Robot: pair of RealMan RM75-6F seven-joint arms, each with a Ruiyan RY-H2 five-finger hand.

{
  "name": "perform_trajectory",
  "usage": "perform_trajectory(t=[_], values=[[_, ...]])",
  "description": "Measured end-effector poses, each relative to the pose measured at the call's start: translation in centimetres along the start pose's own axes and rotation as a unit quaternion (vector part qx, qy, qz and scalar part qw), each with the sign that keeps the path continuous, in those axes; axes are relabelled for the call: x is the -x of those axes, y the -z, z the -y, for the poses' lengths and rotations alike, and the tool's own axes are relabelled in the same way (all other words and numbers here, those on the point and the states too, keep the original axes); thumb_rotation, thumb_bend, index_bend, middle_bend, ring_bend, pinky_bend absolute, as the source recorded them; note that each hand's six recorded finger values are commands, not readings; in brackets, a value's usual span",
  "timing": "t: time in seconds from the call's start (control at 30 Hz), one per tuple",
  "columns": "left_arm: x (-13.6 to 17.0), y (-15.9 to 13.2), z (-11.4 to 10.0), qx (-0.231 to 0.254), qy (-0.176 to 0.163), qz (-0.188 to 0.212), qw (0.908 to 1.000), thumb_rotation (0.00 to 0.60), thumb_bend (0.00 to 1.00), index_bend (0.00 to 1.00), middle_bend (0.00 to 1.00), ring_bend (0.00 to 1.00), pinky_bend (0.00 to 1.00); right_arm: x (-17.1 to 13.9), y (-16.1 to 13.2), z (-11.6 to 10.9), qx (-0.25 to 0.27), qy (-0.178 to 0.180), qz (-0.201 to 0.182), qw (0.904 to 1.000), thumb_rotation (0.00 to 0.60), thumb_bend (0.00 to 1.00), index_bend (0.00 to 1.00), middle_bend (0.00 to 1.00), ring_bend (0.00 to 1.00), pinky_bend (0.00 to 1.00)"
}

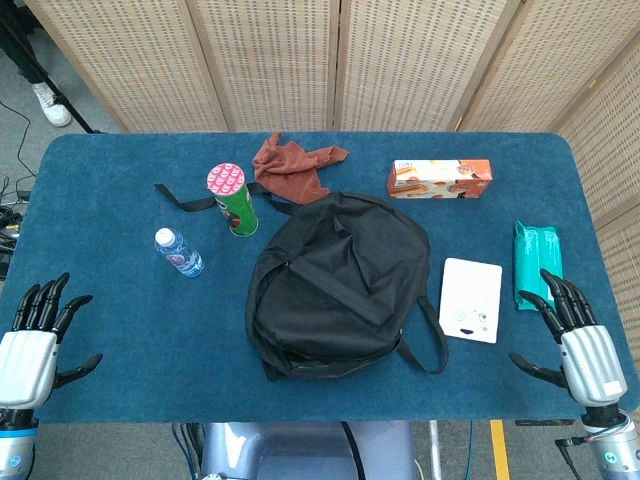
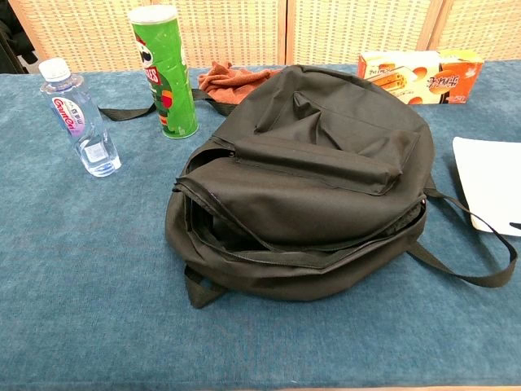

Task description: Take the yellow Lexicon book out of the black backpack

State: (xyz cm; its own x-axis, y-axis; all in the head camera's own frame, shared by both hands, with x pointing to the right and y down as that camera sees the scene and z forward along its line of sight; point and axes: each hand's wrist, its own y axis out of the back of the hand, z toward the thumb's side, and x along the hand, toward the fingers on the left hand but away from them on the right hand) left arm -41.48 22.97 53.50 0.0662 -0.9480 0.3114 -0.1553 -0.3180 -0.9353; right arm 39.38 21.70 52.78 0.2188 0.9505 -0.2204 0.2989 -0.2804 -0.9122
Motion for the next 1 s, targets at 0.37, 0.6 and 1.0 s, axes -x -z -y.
perform_trajectory(t=[0.37, 0.6, 1.0], values=[[-0.1, 0.3, 0.0, 0.0, 0.009, -0.002, 1.0, 0.6, 0.0, 0.08, 0.0, 0.0, 0.0, 1.5, -3.3, 3.0, 0.014, -0.088, -0.089, 0.9921, 0.6, 0.0, 0.13, 0.0, 0.0, 0.07], [-0.4, 0.7, 0.4, 0.004, 0.026, -0.015, 0.9995, 0.6, 0.0, 0.07, 0.0, 0.0, 0.0, 3.6, -9.5, 5.4, 0.04, -0.167, -0.186, 0.9673, 0.6, 0.0, 0.11, 0.0, 0.0, 0.07], [-0.7, 1.2, 0.5, 0.006, 0.034, -0.024, 0.9991, 0.6, 0.0, 0.07, 0.0, 0.0, 0.0, 5.9, -18.7, 9.2, 0.036, -0.262, -0.272, 0.9252, 0.6, 0.0, 0.11, 0.0, 0.0, 0.07]])
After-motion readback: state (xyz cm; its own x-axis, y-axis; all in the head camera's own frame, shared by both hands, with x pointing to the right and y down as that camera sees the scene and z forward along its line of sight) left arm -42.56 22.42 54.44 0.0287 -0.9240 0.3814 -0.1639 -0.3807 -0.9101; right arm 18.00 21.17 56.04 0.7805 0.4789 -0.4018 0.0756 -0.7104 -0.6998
